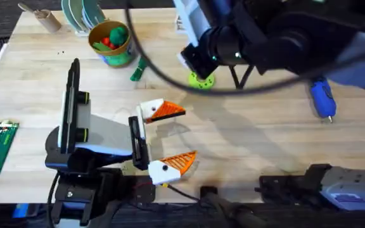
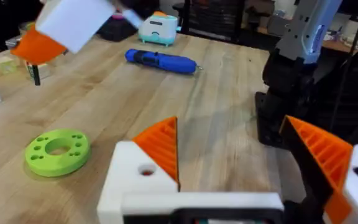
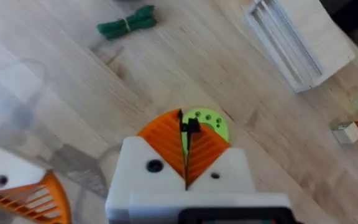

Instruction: Pick up the gripper from the table and insert it into the empty holder that is missing its gripper. Then pick up a screw, insert it into the mounting hole, and use the screwdriver to tighten it. Finally, clean up the table by picking up the vegetable and placing it into the bucket.

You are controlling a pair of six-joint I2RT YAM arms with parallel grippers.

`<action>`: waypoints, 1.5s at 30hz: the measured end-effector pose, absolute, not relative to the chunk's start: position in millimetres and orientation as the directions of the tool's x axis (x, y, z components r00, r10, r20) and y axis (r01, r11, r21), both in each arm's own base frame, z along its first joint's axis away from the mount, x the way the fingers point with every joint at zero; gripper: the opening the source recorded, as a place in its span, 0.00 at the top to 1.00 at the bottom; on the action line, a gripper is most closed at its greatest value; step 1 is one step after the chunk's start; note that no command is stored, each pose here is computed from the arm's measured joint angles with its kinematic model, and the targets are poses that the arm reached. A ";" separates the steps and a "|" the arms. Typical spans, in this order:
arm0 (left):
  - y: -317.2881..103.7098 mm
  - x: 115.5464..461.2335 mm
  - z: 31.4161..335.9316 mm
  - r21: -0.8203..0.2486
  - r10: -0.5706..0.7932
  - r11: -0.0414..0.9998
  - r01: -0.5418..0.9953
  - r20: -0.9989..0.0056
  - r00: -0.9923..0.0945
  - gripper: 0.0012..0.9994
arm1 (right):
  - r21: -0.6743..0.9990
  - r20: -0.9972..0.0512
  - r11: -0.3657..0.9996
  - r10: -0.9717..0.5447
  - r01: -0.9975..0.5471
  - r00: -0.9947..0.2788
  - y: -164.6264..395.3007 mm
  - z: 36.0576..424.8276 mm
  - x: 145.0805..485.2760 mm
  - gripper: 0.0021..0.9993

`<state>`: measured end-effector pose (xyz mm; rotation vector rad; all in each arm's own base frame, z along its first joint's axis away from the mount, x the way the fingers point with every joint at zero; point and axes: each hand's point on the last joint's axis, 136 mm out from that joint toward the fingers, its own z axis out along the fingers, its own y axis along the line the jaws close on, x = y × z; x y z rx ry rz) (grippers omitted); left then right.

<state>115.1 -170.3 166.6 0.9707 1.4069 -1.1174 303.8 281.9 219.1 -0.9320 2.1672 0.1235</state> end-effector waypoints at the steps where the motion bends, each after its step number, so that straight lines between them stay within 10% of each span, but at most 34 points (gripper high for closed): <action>1: -170.3 115.0 166.6 -0.124 -0.011 0.236 0.964 -0.992 -0.125 0.01 | -0.196 -0.688 0.716 -0.587 -0.670 -0.426 287.1 223.8 297.3 0.99; 22: -170.3 115.0 166.6 -0.125 -0.011 0.236 0.964 -0.992 -0.125 0.01 | -0.178 -0.746 0.507 -0.629 -0.844 -0.221 350.4 256.7 193.6 1.00; 45: -170.3 115.0 166.6 -0.125 -0.011 0.236 0.964 -0.992 -0.126 0.01 | -0.150 -0.701 0.475 -0.669 -0.867 -0.246 357.8 236.9 172.6 1.00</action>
